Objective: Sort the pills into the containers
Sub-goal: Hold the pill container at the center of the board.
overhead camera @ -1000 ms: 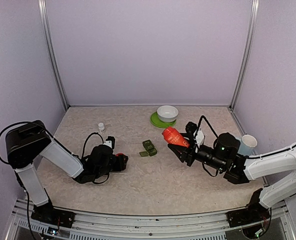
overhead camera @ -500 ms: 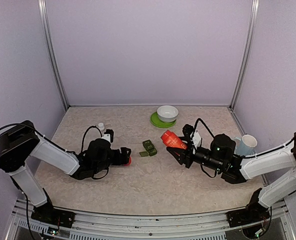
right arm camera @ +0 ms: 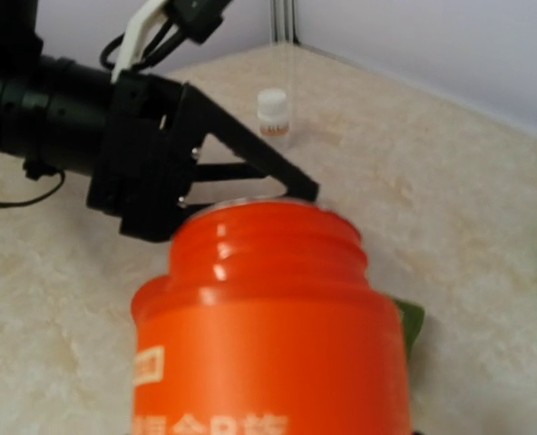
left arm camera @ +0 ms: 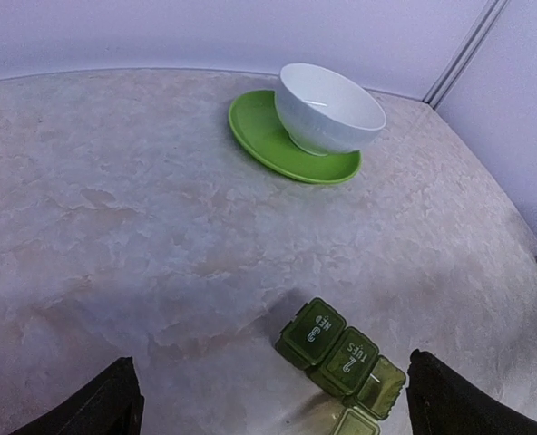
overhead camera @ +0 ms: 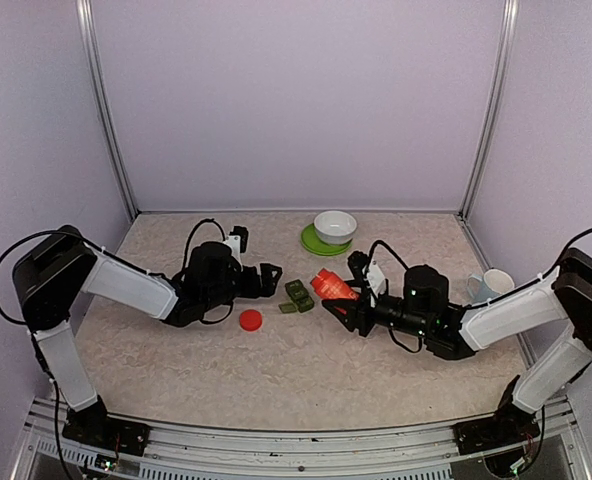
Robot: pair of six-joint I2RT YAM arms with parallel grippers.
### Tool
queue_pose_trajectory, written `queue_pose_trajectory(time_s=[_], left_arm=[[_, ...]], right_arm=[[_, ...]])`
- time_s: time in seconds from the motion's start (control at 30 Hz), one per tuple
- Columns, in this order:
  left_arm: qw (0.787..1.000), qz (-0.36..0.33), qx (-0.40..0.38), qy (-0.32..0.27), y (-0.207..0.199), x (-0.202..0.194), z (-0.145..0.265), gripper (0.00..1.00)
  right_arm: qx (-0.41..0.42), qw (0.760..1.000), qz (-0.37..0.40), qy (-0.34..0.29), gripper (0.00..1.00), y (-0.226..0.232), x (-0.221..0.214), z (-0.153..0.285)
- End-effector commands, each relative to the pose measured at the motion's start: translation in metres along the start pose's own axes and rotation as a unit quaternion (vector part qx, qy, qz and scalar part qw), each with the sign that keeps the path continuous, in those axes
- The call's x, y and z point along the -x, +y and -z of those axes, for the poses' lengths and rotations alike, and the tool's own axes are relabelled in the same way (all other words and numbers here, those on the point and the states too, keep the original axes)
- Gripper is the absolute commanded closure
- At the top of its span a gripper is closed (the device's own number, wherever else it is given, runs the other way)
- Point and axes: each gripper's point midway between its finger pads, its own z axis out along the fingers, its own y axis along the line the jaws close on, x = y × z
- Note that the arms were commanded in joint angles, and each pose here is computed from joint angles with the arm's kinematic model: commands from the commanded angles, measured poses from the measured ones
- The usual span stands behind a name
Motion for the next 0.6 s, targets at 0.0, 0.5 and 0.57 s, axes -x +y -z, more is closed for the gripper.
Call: queue_pose_trajectory(time_s=[0.0,0.5,0.57], left_arm=[[0.998,-0.038,-0.054,0.005,-0.019,0.005,-0.021,0.01],[0.986,-0.077,-0.148,0.020,-0.047,-0.014,-0.052,0.01],[0.985,-0.080,-0.153,0.022,-0.049,-0.016,-0.054,0.01]], right_arm=[[0.006,0.999,-0.028,0.014,0.81,-0.007,-0.003,-0.014],[0.029,0.992,-0.065,0.106,0.81,-0.012,-0.049,-0.042],[0.031,0.990,-0.073,0.113,0.81,-0.013,-0.053,-0.044]])
